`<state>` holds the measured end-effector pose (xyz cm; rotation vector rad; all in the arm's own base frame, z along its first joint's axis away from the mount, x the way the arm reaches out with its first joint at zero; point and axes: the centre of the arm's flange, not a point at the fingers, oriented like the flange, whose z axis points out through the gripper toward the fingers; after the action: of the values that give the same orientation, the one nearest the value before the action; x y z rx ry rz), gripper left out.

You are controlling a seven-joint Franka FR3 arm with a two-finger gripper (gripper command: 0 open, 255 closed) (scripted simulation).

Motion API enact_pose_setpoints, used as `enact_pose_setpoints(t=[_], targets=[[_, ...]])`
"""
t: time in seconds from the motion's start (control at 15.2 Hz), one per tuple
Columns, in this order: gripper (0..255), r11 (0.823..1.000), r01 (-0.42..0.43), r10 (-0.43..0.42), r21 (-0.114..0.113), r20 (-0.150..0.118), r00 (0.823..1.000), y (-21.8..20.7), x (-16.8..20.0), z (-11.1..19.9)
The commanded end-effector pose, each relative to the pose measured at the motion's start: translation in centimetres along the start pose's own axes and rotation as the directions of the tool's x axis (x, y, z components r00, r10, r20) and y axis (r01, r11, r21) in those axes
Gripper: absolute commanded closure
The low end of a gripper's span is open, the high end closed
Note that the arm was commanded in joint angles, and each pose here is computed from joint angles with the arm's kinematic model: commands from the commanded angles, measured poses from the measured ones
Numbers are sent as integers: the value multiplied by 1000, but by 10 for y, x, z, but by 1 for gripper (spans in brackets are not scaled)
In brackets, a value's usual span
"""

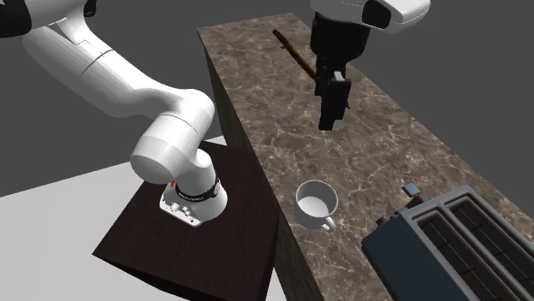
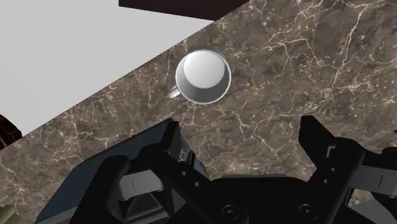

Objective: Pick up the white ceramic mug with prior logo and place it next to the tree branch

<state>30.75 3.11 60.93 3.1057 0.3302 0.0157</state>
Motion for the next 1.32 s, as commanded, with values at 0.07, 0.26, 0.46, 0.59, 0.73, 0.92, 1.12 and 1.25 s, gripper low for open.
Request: enact_pose_setpoints(t=[0.07,0.26,0.46,0.59,0.73,0.92,1.12,1.25], targets=[[0,1000,-1,1,-2,-2,1000,-1,1,13],[0,1000,-5,5,-6,-8,1000,-4,4,52],[0,1000,-9,9,-11,-14,1000,-7,7,92],[0,1000,-12,12,-14,-18,1000,-9,9,118],[0,1000,-14,14,-17,-23,1000,-10,11,144],[0,1000,-18,18,-21,-29,999,-13,14,184],[0,999,-22,22,-25,-35,999,-15,18,223],[0,999,-24,23,-27,-37,999,-16,20,240]])
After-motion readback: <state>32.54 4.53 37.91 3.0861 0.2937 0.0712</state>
